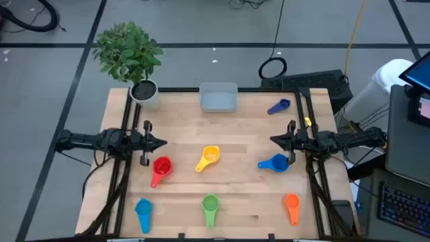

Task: Nest measuring cups in basket

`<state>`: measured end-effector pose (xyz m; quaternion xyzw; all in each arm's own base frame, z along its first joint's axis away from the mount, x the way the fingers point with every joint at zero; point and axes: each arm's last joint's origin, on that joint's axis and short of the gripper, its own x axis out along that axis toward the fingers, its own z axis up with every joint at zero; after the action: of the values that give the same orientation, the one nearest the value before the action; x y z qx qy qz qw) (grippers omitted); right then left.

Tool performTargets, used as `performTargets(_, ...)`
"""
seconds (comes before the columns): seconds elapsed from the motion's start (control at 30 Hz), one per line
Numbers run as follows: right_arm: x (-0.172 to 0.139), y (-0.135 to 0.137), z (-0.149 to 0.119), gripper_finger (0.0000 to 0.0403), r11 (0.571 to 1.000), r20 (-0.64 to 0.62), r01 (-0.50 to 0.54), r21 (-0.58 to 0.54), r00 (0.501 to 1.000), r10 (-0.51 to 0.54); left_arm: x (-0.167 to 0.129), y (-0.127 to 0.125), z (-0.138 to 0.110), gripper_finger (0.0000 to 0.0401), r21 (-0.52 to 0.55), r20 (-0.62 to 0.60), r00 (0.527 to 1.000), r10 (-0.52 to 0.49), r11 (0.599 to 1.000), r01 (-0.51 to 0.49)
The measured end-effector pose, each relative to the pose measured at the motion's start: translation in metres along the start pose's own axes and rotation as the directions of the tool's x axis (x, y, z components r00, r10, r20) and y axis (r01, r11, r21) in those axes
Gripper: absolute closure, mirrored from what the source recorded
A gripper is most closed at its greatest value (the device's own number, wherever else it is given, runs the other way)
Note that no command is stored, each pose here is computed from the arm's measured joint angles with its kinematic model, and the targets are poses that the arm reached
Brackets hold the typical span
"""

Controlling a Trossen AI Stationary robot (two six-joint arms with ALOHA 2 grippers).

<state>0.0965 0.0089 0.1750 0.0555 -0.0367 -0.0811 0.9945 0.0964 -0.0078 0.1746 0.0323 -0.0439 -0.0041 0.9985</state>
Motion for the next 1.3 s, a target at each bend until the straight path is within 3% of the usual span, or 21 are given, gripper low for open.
performTargets(1.13, 0.0000, 0.0000, 0.0000, 0.0403, 1.000, 0.001, 0.000, 0.000, 1.000, 0.000, 0.0000, 0.0000, 0.0000, 0.0395, 0.000, 0.000, 1.000, 0.000, 1.000, 0.000)
performTargets(1.3, 0.0000, 0.0000, 0.0001, 0.0403, 1.000, 0.001, 0.001, 0.000, 1.000, -0.001, -0.0001, 0.0004, 0.0055, 0.0395, -0.006, 0.056, 0.998, 0.005, 1.000, -0.004)
